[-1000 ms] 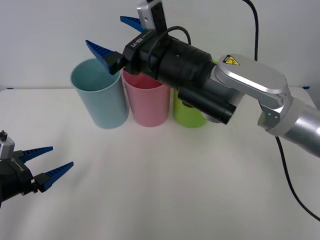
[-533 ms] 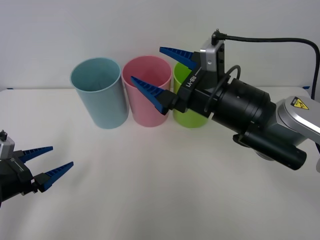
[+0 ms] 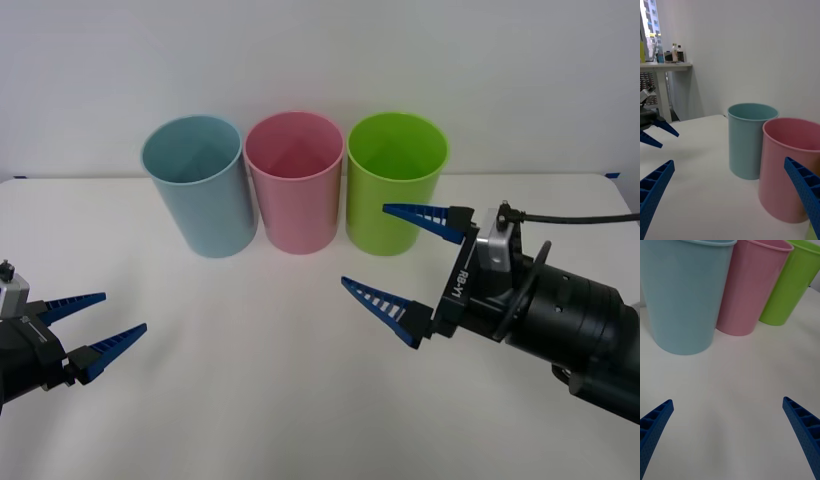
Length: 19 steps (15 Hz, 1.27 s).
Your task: Put cans in the blue bin and PET bottles in the pink bin and trash in the green bin.
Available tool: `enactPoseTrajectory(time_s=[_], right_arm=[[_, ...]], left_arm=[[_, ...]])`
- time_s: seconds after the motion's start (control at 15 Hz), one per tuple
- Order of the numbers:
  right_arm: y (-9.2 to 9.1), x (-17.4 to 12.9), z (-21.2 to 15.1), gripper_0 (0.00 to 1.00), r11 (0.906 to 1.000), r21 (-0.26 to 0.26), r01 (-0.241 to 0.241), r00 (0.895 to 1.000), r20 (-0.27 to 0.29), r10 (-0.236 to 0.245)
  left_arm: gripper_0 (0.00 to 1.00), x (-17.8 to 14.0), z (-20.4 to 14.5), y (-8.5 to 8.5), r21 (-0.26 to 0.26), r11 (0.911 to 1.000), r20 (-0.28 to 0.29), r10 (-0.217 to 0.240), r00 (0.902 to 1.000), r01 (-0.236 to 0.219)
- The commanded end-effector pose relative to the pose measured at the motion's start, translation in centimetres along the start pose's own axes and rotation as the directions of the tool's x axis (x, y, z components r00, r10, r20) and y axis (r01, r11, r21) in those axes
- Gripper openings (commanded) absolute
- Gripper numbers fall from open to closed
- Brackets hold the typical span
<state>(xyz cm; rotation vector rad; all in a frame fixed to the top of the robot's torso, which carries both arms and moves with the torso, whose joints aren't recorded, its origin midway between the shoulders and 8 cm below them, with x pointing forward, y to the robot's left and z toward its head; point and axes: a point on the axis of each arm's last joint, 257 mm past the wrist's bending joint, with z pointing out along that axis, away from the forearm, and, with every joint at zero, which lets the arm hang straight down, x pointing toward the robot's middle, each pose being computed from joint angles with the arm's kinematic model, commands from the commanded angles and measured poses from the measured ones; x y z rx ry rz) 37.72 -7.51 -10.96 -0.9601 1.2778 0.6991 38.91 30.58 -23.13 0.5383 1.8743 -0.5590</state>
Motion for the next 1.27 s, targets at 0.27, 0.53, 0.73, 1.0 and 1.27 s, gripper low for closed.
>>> enactPoseTrajectory(time_s=[0.27, 0.53, 0.73, 1.0, 1.27], right_arm=[[1.7, 3.3, -5.8, 1.00, 0.9966, -0.065, 0.050, 0.993, -0.103, -0.057], [2.0, 4.7, -8.5, 1.00, 0.9934, -0.088, 0.073, 0.982, -0.167, -0.087], [1.9, 5.4, -9.3, 1.00, 0.9915, -0.091, 0.093, 0.974, -0.197, -0.109], [1.7, 6.1, -9.5, 1.00, 0.9919, -0.087, 0.093, 0.968, -0.226, -0.110], [1.7, 6.1, -9.5, 1.00, 0.9919, -0.087, 0.093, 0.968, -0.226, -0.110]], left_arm=[[1.00, 0.0, 0.0, 0.0, 0.000, 1.0000, 0.000, 0.000, 1.0000, 0.000], [1.00, 0.0, 0.0, 0.0, 0.000, 1.0000, 0.000, 0.000, 1.0000, 0.000], [1.00, 0.0, 0.0, 0.0, 0.000, 1.0000, 0.000, 0.000, 1.0000, 0.000], [1.00, 0.0, 0.0, 0.0, 0.000, 1.0000, 0.000, 0.000, 1.0000, 0.000], [1.00, 0.0, 0.0, 0.0, 0.000, 1.0000, 0.000, 0.000, 1.0000, 0.000]])
